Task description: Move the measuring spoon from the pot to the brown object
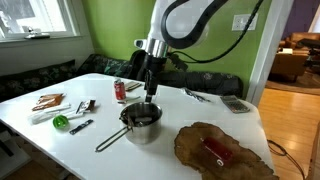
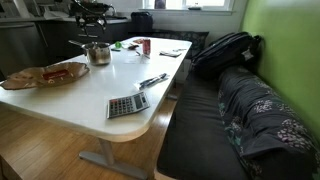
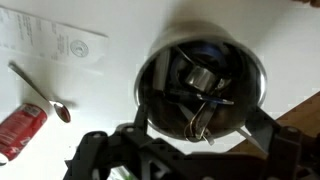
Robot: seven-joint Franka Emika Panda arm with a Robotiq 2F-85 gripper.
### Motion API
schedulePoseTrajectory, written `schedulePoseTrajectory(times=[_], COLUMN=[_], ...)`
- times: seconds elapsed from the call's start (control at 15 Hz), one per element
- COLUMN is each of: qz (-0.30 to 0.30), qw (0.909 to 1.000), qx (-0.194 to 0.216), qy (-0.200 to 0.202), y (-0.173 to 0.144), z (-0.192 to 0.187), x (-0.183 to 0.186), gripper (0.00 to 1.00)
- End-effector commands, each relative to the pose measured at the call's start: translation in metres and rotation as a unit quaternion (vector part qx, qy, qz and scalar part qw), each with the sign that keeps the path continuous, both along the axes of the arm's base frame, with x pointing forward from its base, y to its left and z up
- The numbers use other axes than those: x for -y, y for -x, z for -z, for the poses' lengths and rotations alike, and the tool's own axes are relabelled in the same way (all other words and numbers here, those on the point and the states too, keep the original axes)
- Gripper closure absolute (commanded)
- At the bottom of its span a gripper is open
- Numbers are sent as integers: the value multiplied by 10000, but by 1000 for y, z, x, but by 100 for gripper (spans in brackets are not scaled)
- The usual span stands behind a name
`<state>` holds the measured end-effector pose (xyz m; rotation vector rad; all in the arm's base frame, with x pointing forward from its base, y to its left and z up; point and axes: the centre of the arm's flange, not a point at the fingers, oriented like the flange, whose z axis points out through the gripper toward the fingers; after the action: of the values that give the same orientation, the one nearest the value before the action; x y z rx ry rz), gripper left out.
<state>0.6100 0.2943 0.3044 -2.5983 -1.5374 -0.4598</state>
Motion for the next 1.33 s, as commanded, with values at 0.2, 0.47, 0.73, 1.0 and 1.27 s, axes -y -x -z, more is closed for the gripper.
schedulePoseTrajectory(times=[0.2,0.47,0.73,1.0,1.27], qz=[-185,-633,-1223,-1702,-2261], qw=[9997,9948,9764,9602,9677], qx=[5,-657,-1357,-914,-406], qy=[-153,444,1154,2015,1041], y=[-13,-17,-12,-18,-25], z=[13,29,46,50,30], x=[-20,-26,-37,-47,-71], gripper=[0,0,0,0,0])
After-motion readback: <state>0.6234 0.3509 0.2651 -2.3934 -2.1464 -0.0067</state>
